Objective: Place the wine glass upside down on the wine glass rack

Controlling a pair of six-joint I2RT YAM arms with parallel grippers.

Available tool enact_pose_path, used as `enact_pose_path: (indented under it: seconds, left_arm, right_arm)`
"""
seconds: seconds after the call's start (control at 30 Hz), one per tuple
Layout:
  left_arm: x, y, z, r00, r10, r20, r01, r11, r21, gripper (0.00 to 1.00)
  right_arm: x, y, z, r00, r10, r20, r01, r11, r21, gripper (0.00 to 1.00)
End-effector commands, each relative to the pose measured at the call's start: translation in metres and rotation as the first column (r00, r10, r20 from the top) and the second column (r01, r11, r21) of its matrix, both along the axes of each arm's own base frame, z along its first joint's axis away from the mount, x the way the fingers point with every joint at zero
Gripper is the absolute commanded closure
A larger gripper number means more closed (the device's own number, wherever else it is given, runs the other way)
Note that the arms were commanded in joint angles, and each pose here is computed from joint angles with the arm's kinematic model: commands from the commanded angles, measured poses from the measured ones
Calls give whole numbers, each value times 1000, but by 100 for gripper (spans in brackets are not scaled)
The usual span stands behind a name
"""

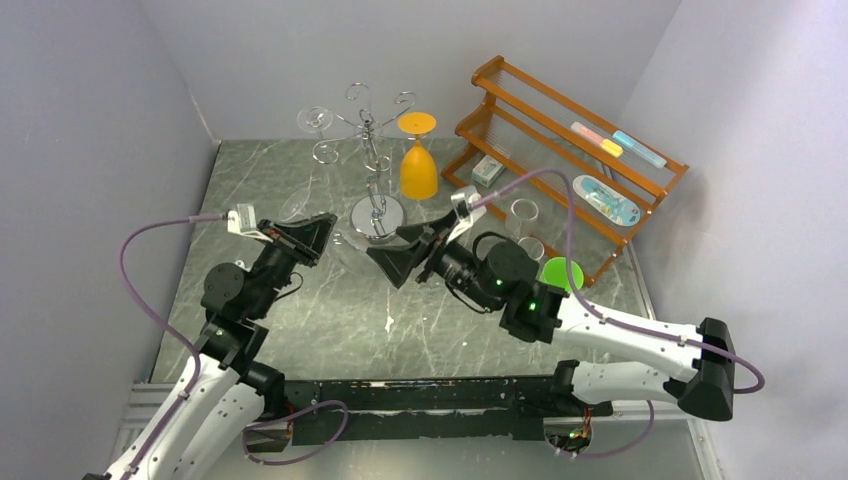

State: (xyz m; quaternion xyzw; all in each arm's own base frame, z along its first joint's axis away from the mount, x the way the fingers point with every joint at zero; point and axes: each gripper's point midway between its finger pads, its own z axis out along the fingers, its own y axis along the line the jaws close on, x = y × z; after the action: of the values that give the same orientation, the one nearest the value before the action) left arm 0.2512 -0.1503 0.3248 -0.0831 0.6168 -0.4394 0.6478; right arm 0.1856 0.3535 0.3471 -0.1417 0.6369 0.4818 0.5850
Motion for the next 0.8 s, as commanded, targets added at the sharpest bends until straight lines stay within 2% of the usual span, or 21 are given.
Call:
enact_pose_path:
  seconds: [0.0,0.13,0.27,0.37,0.53,0.6,0.67,0.77]
  left_arm:
    - [-21,-11,36,961,-105,256,37,965,259,95]
    - [-36,-26,39,906,-244,346,90,909,407,95]
    - [-48,-43,45,852,-371,370,178,869,462,95]
    - [-44,-49,45,845,-404,350,199,846,494,95]
    - [-54,-56,40,803,-465,374,231,820,524,95]
    - [-60,-58,40,779,-493,388,244,807,537,95]
    - [-67,-60,43,752,-523,401,256,793,553,95]
    - [-70,-59,45,745,-525,411,245,789,564,95]
  right_arm:
    - [-9,18,14,988,94,-126,-98,995,-25,12]
    - [-13,32,42,963,171,-208,-163,985,57,18]
    - [-13,49,56,945,224,-240,-206,974,97,21]
    - [-19,54,65,923,288,-254,-256,955,152,22]
    - [9,46,56,891,219,-398,-153,970,190,23]
    - [18,41,52,867,221,-447,-131,966,225,27]
    - [19,39,53,867,248,-433,-147,957,252,35]
    - [19,41,51,865,250,-435,-170,962,215,41]
